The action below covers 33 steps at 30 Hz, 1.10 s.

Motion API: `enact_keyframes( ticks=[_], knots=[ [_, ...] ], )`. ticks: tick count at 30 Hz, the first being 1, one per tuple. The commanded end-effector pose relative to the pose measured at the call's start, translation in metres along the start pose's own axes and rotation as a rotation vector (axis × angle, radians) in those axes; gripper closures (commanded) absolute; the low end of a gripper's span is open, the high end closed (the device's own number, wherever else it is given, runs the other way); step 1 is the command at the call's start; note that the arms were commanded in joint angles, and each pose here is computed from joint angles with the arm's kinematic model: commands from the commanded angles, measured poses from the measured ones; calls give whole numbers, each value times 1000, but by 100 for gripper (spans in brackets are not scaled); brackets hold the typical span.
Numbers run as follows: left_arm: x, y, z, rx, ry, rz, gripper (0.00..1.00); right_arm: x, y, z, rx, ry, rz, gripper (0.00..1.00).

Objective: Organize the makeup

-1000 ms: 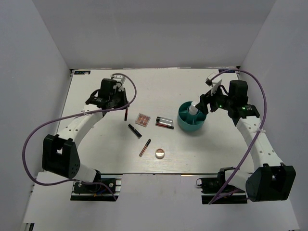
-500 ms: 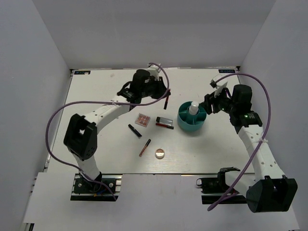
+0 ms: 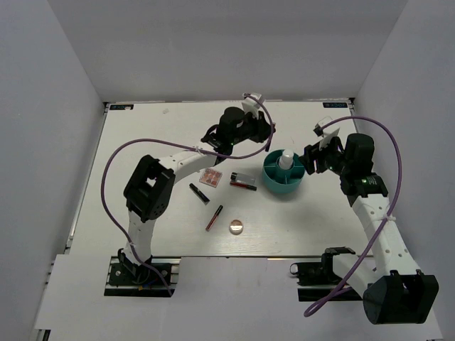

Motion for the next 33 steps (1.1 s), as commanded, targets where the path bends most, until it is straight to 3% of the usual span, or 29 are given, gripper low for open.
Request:
enact_keyframes(
  ticks=[1,6,17,26,29,33],
  knots=[
    [41,10,-18,-54,68,-124,100,12,-5,-5,-35,-26,-63,36],
    [18,26,-25,-92,81,-74,100,11,-6,-9,-54,-21,-76,28],
    [-16,27,-47,-137,137,-1,99,12,-5,-13,-61,-13,-85,27],
    [-42,13,-30,-60,160,56,91,12,-5,-13,-52,-12,-83,26],
    [-44,11,-30,-64,165,68,89,12,-5,-13,-49,-10,-81,26],
    [-42,9,-32,-70,161,68,71,12,-4,-12,-43,-13,-81,24]
  ],
)
Point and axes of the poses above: each gripper's point midway between its finger pads, its own y axis out along the fingers, its own z axis along the line the jaws close on, x = y × z, the point moved 2 cm from there along -y, back along the fingers, and after that the axes turned 5 degrees about y, right-handed, at the moved point
